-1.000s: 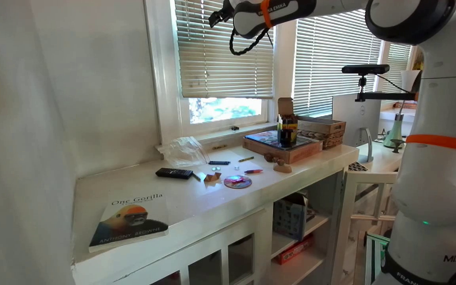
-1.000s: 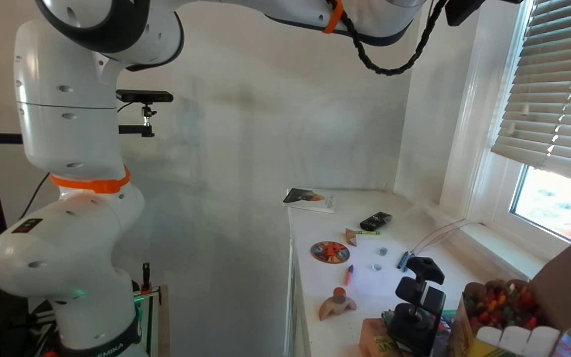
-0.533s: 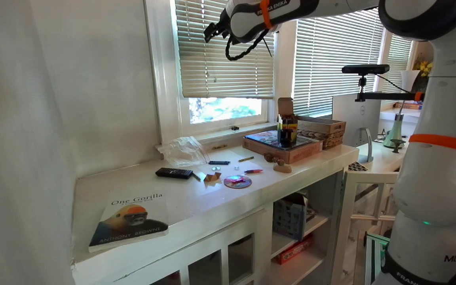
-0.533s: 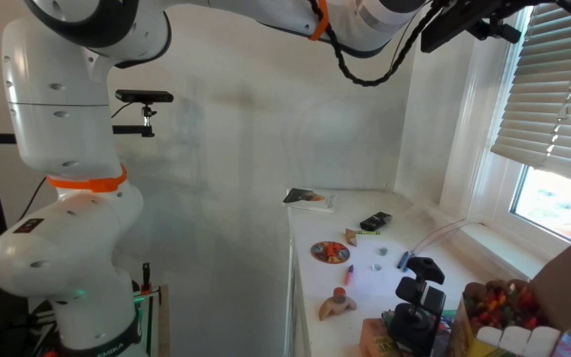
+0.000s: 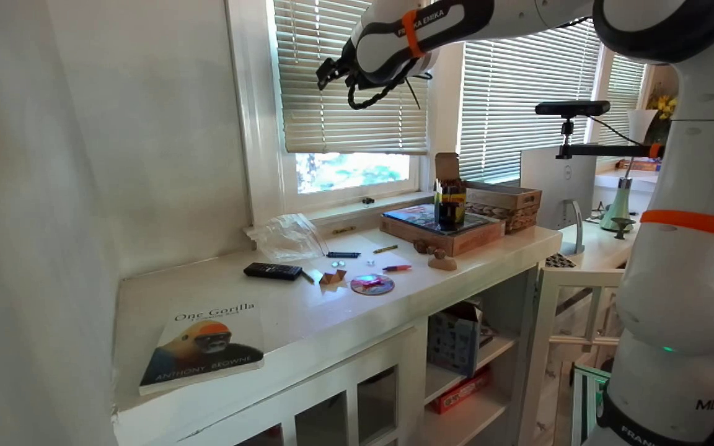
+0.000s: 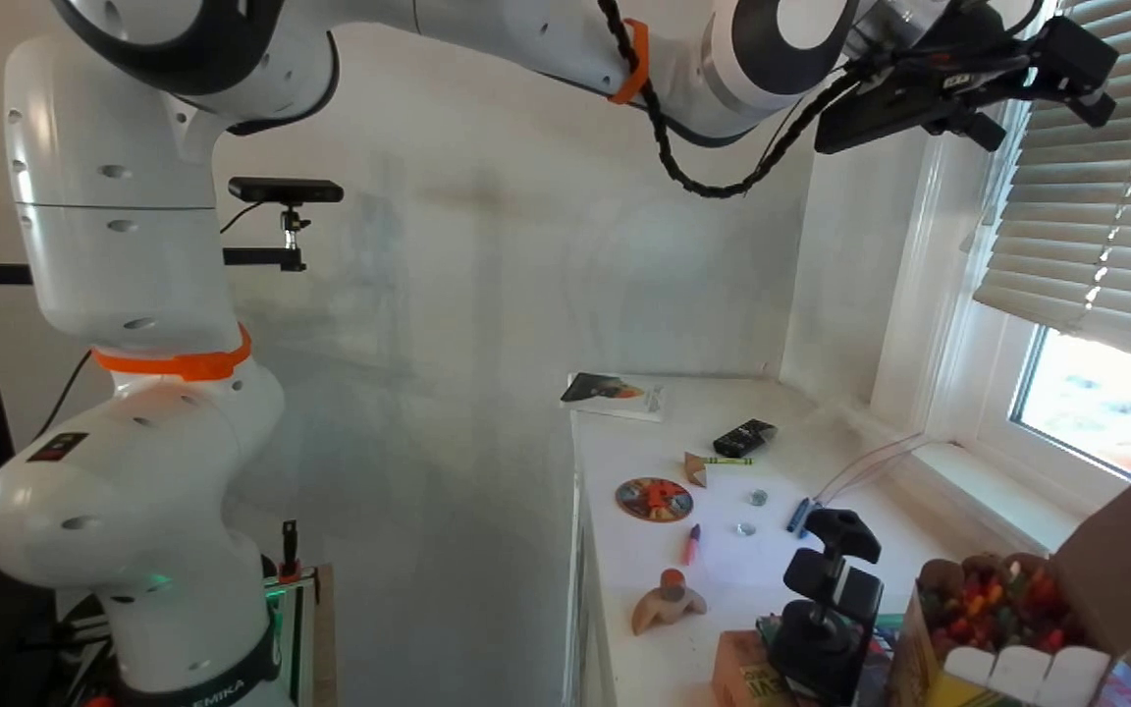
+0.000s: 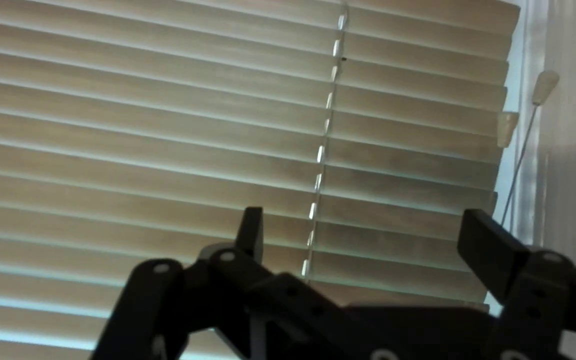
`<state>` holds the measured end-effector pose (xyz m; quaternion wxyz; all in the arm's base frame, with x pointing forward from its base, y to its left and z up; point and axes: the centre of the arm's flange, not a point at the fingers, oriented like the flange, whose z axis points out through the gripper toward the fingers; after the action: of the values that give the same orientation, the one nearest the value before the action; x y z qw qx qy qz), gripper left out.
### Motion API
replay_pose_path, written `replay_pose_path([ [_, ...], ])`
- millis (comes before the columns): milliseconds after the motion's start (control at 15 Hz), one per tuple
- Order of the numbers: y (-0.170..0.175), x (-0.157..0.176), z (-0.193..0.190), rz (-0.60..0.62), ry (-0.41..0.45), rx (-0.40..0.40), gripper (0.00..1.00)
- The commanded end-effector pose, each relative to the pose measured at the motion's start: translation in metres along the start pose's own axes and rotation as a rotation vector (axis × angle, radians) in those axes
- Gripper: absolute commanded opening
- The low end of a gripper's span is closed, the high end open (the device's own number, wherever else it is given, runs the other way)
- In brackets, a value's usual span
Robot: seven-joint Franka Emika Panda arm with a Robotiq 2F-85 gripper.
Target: Close the blinds
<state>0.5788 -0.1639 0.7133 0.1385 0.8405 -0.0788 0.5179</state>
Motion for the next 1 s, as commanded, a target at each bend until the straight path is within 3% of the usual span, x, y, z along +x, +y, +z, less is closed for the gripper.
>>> replay_pose_path([
  [0, -0.001, -0.002, 0.001, 0.005, -0.004, 0.003, 1.00],
  [933, -0.009, -0.002, 0.011, 0.004, 0.008, 0.029, 1.00],
])
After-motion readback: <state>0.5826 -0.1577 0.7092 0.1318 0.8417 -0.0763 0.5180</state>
